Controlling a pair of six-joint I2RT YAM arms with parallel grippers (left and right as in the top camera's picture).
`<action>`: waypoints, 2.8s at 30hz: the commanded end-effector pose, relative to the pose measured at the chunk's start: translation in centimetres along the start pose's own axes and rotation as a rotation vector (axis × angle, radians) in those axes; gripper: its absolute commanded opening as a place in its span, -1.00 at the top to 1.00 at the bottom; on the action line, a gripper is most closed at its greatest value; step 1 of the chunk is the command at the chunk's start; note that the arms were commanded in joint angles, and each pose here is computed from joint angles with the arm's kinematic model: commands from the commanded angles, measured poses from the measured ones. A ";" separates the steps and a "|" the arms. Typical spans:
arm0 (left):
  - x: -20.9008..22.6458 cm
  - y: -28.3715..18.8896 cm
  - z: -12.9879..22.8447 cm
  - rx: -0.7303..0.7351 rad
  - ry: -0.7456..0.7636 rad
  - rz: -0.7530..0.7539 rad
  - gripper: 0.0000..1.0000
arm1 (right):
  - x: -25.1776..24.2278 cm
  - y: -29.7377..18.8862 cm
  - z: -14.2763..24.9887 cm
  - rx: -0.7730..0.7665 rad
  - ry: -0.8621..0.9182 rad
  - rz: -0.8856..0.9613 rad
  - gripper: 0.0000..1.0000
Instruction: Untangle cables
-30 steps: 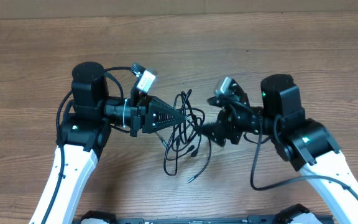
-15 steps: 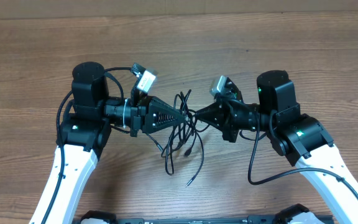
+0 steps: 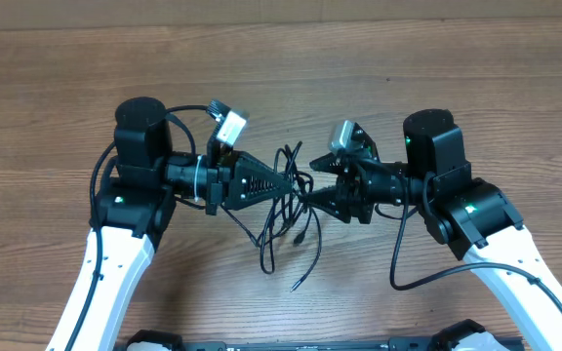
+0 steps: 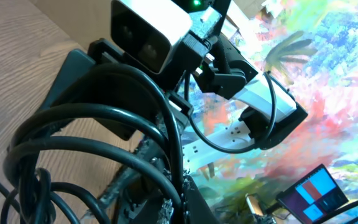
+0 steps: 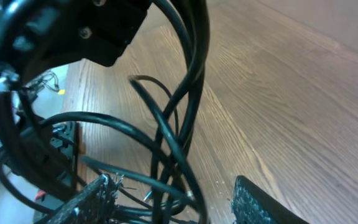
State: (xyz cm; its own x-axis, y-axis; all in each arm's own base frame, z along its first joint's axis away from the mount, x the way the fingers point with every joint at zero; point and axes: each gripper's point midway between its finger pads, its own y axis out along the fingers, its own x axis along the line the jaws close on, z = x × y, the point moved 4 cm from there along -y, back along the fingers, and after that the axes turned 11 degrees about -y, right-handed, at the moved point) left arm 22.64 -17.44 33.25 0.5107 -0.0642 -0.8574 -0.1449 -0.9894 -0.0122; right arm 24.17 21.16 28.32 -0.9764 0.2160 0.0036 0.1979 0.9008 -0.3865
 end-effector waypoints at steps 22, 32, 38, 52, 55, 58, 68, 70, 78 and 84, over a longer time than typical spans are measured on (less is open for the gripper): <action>-1.2 0.1 0.5 0.032 0.072 0.040 0.92 | 0.6 0.2 -0.2 -0.087 -0.027 -0.158 0.92; -1.1 0.1 0.5 0.030 0.104 0.039 0.92 | -6.3 -8.2 2.0 -0.118 0.380 0.206 0.92; -1.1 0.1 0.4 0.029 0.112 0.038 0.91 | -9.8 -13.5 6.4 -0.081 0.665 0.498 0.92; -0.8 0.1 0.4 0.020 0.117 0.025 0.91 | -10.0 -17.5 11.7 0.028 0.967 0.743 0.28; -0.8 0.1 0.5 0.020 0.113 0.025 0.91 | -9.7 -17.0 11.2 0.003 0.965 0.690 -0.08; -0.8 0.1 0.4 0.019 0.113 0.023 0.92 | -9.2 -16.5 10.4 -0.036 0.966 0.616 -0.32; -0.7 0.1 0.4 0.016 0.134 0.019 0.92 | -5.3 -14.1 7.6 -0.143 0.946 0.260 -0.33; -0.5 0.2 0.3 0.008 0.127 0.006 0.91 | -4.0 -13.2 7.0 -0.130 0.754 0.184 -0.33; -0.2 0.2 0.5 0.006 0.096 0.000 0.92 | -1.7 -10.1 5.2 -0.109 0.263 0.033 -0.52; 0.0 0.6 1.0 0.015 0.071 -0.006 0.92 | -1.6 -7.7 2.9 -0.136 0.096 -0.034 -0.90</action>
State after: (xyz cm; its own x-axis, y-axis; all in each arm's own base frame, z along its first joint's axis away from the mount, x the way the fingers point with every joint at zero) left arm 22.20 -17.52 32.27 0.5288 -0.0604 -0.8466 -0.1455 -0.9892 -0.0203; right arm 24.57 11.41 27.75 -0.9458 0.2809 0.1629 0.2274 0.9311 -0.2853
